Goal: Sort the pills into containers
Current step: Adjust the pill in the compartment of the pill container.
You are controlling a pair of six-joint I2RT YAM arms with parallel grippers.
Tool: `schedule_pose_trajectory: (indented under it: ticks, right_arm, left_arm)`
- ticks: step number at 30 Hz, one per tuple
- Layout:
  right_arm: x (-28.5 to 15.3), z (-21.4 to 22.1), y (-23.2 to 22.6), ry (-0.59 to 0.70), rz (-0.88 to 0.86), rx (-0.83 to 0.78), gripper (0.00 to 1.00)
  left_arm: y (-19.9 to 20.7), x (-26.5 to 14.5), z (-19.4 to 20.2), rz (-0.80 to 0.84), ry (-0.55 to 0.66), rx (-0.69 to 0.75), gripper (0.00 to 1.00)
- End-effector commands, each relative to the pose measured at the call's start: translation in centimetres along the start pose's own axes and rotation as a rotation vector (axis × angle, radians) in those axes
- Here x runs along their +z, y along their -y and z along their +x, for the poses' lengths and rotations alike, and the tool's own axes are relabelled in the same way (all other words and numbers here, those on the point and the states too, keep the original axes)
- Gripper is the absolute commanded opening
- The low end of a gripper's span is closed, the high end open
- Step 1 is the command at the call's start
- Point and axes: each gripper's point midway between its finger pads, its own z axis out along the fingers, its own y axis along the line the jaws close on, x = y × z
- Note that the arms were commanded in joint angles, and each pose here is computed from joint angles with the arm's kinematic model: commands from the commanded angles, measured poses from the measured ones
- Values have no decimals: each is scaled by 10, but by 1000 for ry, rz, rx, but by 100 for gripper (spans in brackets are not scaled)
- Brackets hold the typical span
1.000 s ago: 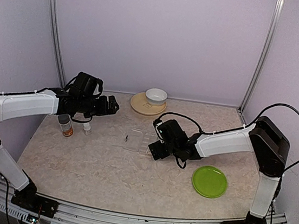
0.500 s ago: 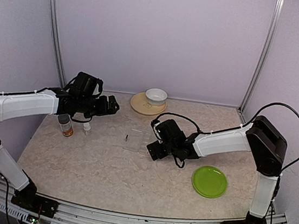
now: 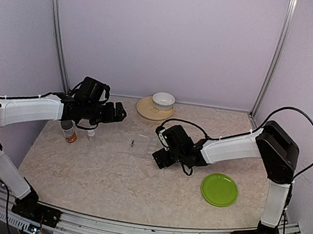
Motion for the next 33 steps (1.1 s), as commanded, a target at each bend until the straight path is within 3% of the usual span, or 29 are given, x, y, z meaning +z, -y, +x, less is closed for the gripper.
schedule_pose_trajectory:
  ticks: [1, 17, 33]
  right_arm:
    - [3, -2, -10, -2, -19, -22, 100]
    - [-23, -29, 2, 111, -6, 18, 100]
    - [-6, -17, -13, 58, -58, -13, 100]
  left_arm:
    - [0, 4, 2, -12, 9, 18, 99]
    - [4, 6, 4, -17, 4, 41, 99]
    - [6, 5, 3, -16, 8, 47, 99]
